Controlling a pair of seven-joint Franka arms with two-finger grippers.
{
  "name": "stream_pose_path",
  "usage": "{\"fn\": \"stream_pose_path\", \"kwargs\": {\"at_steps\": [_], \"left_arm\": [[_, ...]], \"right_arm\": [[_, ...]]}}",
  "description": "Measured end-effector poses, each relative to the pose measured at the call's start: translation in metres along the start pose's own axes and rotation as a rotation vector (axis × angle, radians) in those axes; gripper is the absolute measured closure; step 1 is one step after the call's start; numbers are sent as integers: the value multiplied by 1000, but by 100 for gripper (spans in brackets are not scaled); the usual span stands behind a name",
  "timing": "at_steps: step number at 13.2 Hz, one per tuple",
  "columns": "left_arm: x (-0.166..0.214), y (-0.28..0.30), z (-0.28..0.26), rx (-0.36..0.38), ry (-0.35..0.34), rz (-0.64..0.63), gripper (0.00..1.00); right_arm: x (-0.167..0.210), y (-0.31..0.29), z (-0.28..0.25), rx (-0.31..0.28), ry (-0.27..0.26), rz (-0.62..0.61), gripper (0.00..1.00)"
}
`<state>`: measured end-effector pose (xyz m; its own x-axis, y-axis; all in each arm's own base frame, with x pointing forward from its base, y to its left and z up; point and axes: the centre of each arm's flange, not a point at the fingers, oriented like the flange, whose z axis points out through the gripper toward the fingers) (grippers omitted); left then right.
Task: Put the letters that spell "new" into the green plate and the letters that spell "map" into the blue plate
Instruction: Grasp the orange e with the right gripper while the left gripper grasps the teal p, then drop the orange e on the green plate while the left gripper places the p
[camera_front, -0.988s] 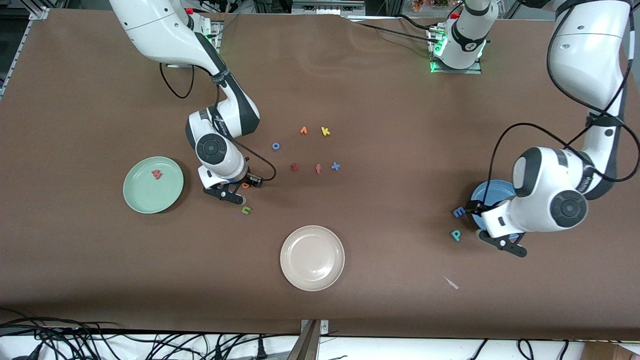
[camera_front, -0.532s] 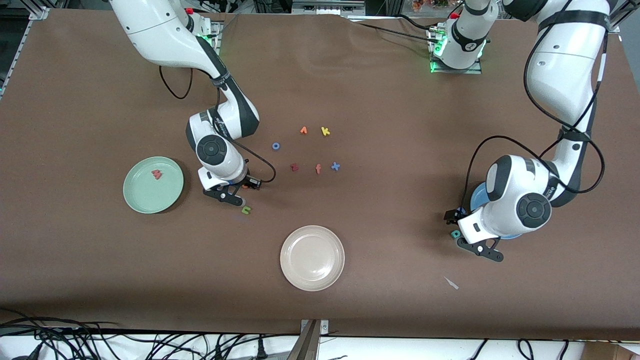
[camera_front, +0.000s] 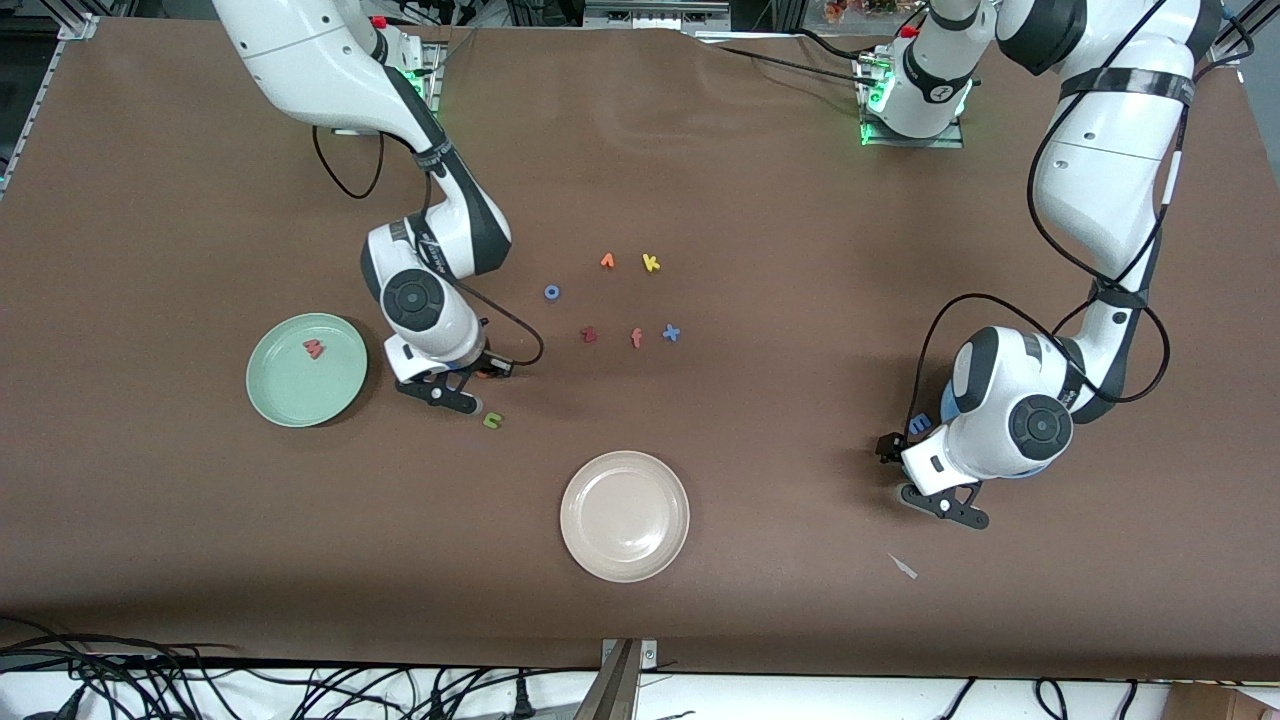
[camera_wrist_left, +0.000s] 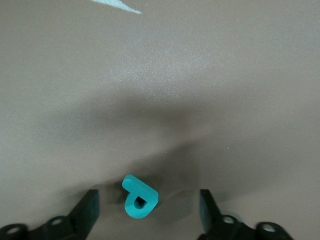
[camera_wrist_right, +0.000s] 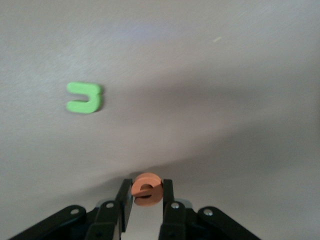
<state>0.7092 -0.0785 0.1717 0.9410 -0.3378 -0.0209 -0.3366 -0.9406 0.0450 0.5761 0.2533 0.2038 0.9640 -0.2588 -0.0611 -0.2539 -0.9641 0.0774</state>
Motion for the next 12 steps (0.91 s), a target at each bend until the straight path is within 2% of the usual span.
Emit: {"fn": "stream_pose_path", "kwargs": {"at_steps": [3,4,5,6,7,9,11,12], "left_arm": [[-1,-1,2,0,-2,-2,30],[-1,-1,3,0,-2,-3,30],[0,-2,1,2,2,-4,37],[1,-3,0,3,6,-5,47],[1,-3,0,3,6,-5,47],[2,-4,-2,5,9,-5,68],[2,-4,-2,5,9,-6,70],[2,-4,-2,5,9,-11,70]], "right_arm": [[36,67,-43,-54,-15,-133,72],[48,94,-52,-66,-17,-178,72],[58,121,-54,-77,-21,-217,72],[65,146,-48,-88,-29,-255,72],[66,166,-37,-95,-26,-283,72],[59,193,-5,-97,5,-319,72],[47,208,19,-98,13,-320,72],[46,210,21,-98,13,-318,65]]}}
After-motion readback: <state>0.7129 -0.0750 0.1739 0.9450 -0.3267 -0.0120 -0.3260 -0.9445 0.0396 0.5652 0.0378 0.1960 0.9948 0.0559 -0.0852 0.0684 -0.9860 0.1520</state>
